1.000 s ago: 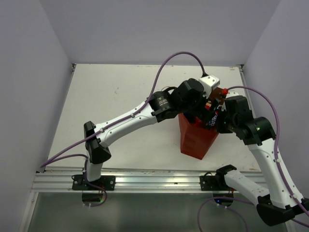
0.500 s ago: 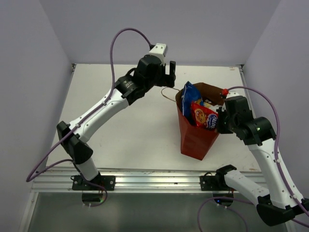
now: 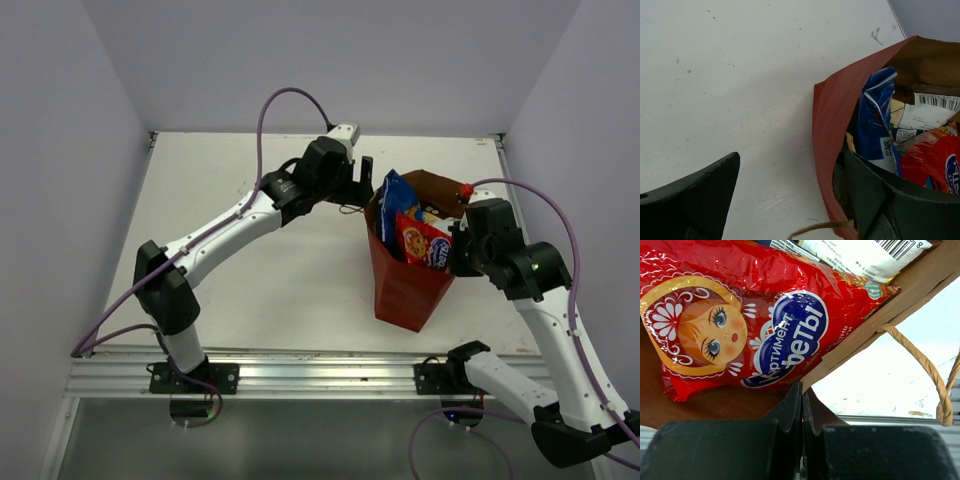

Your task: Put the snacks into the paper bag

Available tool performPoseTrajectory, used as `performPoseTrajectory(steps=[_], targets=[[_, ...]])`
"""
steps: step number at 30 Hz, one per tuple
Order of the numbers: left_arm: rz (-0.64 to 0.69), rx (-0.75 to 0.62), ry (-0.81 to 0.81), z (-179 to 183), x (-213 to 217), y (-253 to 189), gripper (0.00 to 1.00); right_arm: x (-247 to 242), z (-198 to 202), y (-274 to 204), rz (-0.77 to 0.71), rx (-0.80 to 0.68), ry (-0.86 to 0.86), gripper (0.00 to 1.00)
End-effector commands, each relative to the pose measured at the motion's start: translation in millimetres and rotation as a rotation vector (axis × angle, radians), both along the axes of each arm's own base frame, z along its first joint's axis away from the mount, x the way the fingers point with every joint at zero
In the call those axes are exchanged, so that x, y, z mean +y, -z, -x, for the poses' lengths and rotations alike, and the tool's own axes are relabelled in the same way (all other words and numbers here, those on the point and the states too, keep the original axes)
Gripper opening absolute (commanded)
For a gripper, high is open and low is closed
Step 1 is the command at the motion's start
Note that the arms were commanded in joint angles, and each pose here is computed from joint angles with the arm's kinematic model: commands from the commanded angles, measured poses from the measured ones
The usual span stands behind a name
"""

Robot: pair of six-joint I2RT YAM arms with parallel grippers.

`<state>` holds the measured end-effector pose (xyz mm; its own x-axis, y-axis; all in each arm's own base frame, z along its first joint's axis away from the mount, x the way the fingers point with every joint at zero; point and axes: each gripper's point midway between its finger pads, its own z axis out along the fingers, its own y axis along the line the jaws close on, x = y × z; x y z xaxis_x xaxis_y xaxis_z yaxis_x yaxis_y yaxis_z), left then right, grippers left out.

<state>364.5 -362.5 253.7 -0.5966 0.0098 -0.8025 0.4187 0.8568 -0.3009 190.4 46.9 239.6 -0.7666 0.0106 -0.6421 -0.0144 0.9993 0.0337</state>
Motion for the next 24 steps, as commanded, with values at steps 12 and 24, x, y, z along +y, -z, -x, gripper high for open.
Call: performPoseTrajectory(steps=[12, 24], targets=[[0.132, 0.022, 0.06, 35.0, -0.7, -11.0, 0.86, 6.2, -10.9, -14.0, -0.025, -0.064, -0.019, 0.0], [0.141, 0.034, 0.144, 40.2, -32.9, -1.1, 0.03, 5.3, -9.1, -12.0, -0.024, -0.063, -0.016, 0.0]])
